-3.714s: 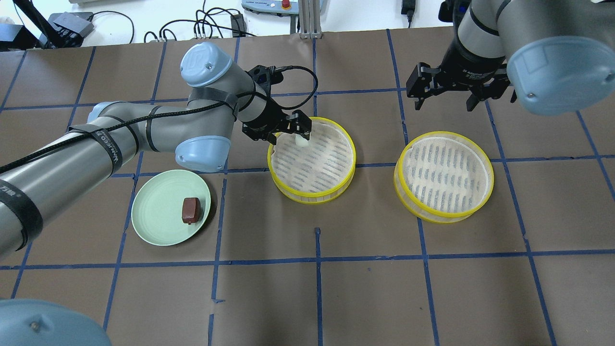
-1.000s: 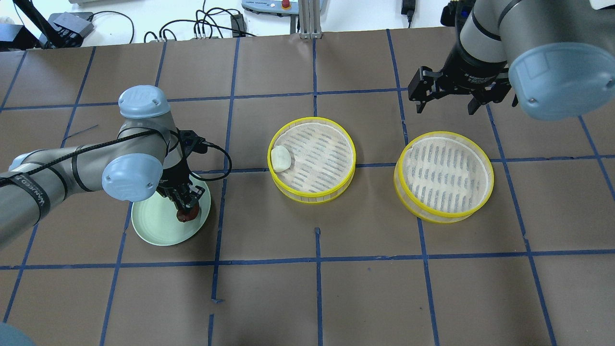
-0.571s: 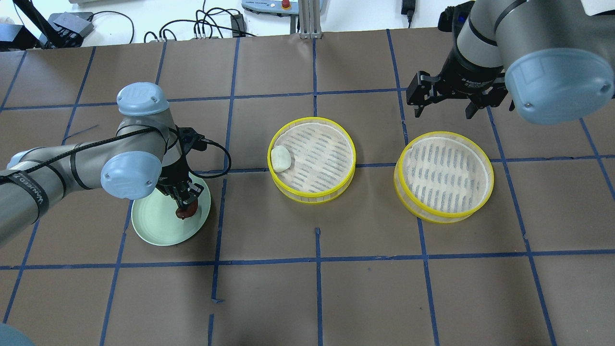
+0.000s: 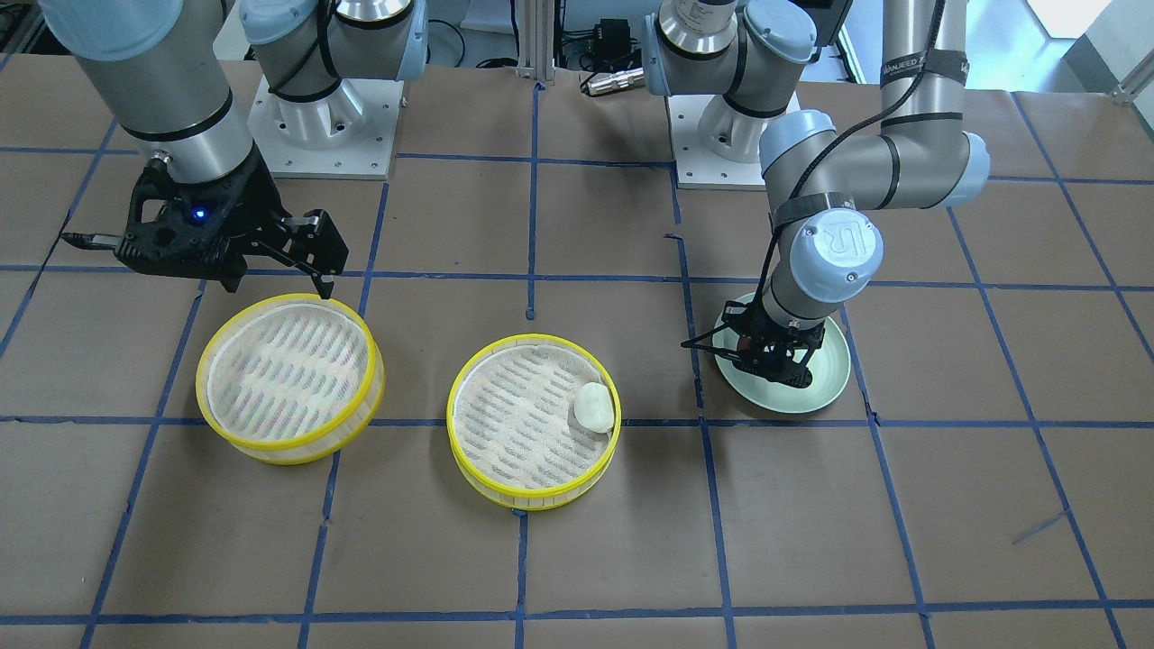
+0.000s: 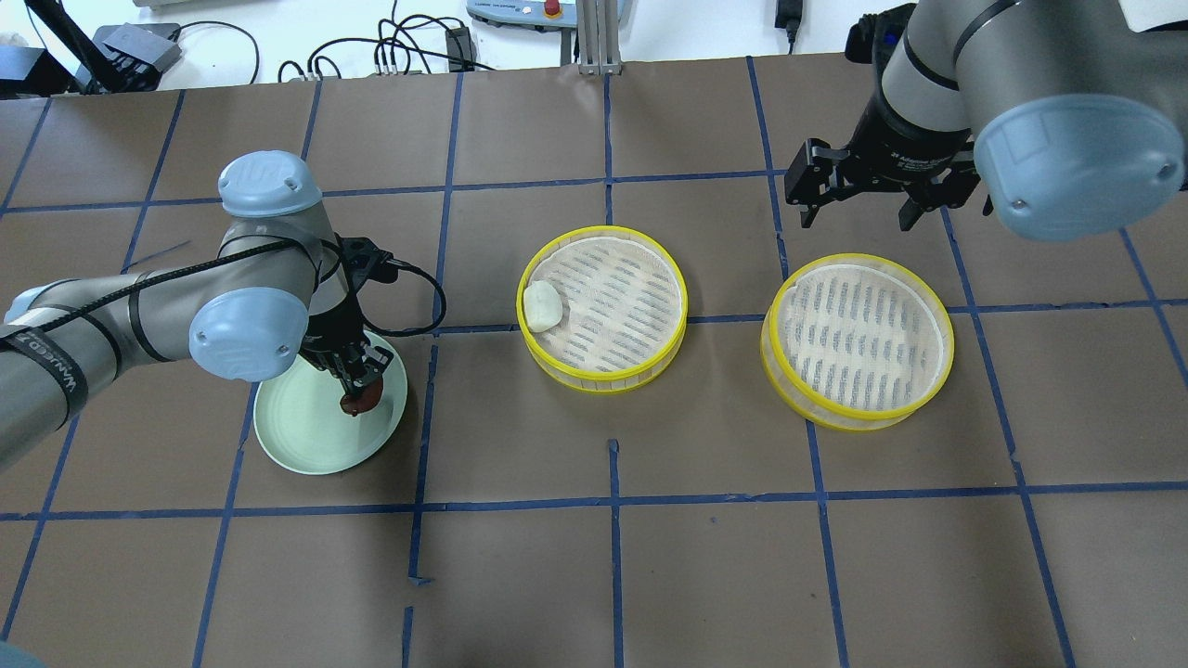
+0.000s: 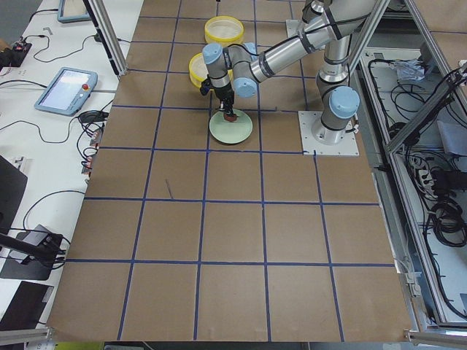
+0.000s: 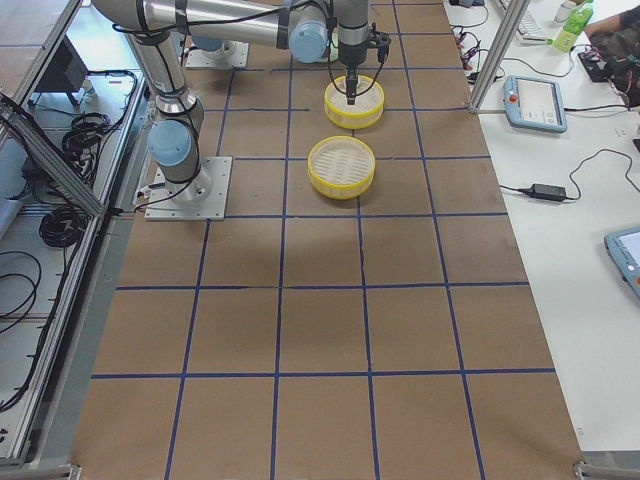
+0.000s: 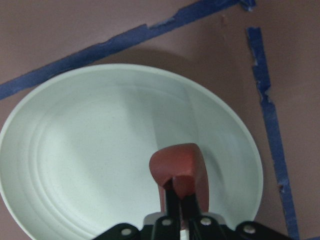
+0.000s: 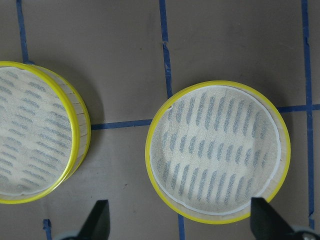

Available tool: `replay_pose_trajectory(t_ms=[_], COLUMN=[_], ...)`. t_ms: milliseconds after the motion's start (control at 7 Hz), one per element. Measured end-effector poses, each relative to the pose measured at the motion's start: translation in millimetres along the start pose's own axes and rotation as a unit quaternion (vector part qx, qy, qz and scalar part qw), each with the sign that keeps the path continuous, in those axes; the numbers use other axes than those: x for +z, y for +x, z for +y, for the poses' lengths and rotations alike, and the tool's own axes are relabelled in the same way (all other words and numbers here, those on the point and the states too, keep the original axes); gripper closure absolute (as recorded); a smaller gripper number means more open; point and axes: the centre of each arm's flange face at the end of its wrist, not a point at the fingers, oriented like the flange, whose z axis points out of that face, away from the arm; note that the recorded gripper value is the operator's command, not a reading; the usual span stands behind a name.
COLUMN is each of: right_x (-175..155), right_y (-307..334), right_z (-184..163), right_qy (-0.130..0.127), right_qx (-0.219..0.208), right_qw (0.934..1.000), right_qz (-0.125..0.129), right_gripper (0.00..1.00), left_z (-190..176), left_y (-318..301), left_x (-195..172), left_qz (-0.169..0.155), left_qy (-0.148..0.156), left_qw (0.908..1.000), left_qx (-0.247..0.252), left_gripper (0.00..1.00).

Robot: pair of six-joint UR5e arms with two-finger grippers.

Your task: Stack buns with steamer

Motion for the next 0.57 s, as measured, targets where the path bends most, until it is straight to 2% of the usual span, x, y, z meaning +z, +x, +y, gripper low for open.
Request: replay_pose_trajectory(t_ms=[143, 286, 571], right_x=[3, 14, 65], right_y=[5, 18, 67], right_z=[-3, -10, -29], right_qy=[-0.002, -0.004, -0.01], right_qx=[-0.008, -0.018, -0.027], right_qw=[1.0, 0.9998, 0.9996], right_qz=[0.001, 0.002, 0.005], right_gripper=[0.0, 0.0, 0.0], left_z=[-4, -11, -16], left_y=[0, 1, 9], left_x=[-18, -53, -136], left_qz=[0.001, 0.005, 0.027], left_qy=[0.005, 0.004, 0.004], left_qw=[1.0, 1.0, 0.9996], left_qx=[0.0, 0.002, -0.004], left_gripper=[1.0, 1.0, 1.0])
